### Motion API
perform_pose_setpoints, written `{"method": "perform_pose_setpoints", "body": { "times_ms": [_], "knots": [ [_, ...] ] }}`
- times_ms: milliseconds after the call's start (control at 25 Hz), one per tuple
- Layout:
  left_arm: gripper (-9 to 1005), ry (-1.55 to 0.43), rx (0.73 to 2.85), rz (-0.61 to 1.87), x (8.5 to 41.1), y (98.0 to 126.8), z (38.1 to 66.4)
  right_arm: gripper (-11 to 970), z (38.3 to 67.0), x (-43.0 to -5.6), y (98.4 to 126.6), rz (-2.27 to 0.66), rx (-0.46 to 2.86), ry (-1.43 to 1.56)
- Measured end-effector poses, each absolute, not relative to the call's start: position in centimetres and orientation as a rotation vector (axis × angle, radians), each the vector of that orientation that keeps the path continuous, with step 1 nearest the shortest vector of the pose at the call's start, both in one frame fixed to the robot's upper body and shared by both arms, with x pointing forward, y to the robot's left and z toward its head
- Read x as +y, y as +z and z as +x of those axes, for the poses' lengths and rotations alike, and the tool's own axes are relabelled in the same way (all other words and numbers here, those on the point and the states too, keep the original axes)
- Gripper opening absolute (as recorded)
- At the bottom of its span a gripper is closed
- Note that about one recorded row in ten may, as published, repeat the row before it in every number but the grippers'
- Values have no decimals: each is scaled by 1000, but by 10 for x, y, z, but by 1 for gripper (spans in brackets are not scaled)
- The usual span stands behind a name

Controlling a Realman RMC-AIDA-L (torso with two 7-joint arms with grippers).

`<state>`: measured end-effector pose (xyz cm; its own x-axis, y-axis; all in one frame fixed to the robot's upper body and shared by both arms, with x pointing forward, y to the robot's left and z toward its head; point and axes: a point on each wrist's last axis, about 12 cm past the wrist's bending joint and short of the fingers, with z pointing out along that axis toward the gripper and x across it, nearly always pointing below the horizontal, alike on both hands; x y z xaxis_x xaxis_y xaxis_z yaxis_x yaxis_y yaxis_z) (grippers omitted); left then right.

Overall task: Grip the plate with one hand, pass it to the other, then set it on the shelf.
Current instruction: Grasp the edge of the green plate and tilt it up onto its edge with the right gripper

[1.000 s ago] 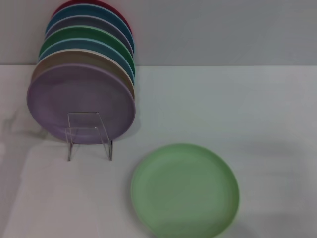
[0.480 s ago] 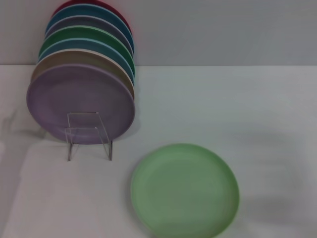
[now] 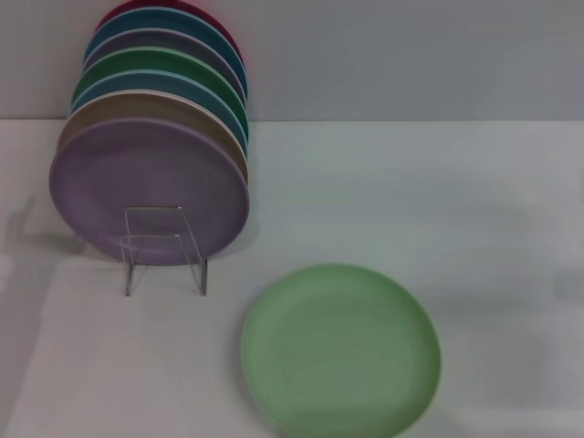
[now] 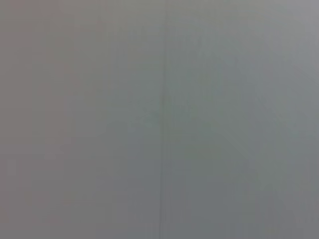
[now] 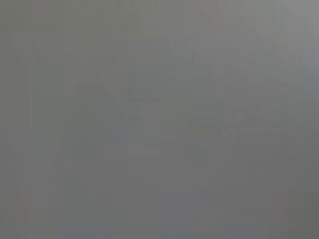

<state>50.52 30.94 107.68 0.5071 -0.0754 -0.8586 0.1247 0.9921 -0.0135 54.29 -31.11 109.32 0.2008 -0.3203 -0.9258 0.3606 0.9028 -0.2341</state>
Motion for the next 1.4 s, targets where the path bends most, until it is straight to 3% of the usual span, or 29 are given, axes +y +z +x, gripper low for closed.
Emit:
{"method": "perform_pose_setpoints", "body": {
  "times_ms": [520, 960, 1400],
  "knots": [
    [833, -126, 1028, 54, 308, 1078, 507, 621, 594, -309, 1130, -103, 1826, -36],
    [834, -138, 1011, 51, 307, 1081, 508, 623, 596, -295, 1175, -302, 2158, 162],
    [833, -137, 998, 56, 305, 1083, 509, 607, 582, -272, 1190, -370, 2479, 432]
  ]
}}
